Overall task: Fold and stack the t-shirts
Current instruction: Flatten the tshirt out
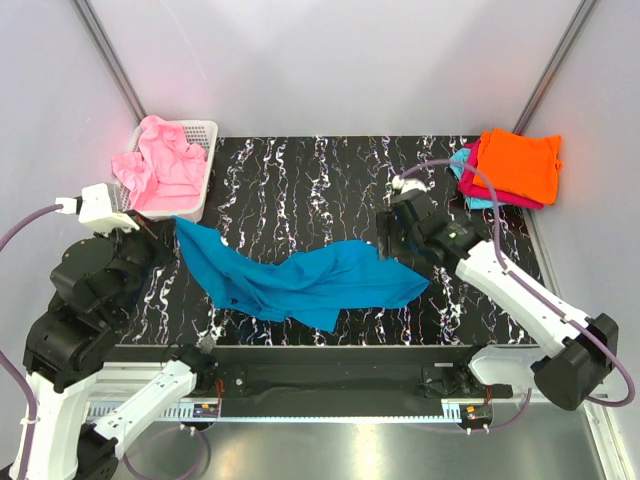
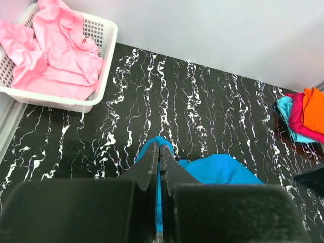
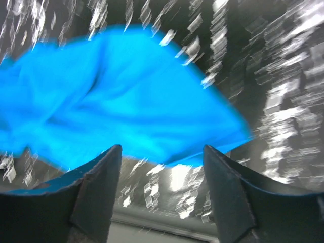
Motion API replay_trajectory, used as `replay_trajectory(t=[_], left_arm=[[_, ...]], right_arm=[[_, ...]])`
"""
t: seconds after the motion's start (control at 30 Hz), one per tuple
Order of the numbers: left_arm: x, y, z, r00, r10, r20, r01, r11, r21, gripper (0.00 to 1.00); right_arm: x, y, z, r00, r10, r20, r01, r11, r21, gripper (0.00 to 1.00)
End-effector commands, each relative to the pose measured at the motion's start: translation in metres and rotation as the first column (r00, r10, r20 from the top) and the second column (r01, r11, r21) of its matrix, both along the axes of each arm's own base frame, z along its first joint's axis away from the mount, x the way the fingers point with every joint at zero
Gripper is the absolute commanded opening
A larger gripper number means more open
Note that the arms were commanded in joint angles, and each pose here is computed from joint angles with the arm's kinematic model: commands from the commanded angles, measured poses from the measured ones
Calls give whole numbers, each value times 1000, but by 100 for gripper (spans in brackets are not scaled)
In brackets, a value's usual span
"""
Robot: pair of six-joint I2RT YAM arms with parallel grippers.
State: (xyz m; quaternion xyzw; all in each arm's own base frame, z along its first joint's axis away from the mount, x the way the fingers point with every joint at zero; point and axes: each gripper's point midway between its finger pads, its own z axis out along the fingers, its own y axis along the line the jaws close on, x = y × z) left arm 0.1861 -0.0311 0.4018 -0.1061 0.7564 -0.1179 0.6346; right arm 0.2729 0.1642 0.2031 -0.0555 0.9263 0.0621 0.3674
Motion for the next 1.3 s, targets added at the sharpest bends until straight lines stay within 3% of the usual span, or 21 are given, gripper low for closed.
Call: replay_trajectory(t=[0.0, 0.17, 0.43, 0.83, 1.27], left_arm=[[5, -8, 9, 999, -28, 45, 29, 999, -21, 0], [9, -7, 0, 1000, -9, 24, 9, 1000, -14, 0], [16, -10, -13, 1000, 3, -8, -3, 1000, -24, 0], [14, -10, -18, 1000, 1, -12, -1, 1000, -25, 0], [14, -7, -20, 1000, 10, -15, -10, 1000, -15, 0]], right_arm=[[-24, 47, -19, 986, 136, -97, -108, 962, 251, 71], [-71, 85, -45, 929, 312, -201, -186, 860, 475, 59], [-112, 127, -76, 861, 443, -252, -257, 804, 536, 58], [-119, 153, -141, 821, 444, -359, -197, 811, 551, 56], [-132, 169, -173, 778, 445, -443, -166, 826, 539, 53]])
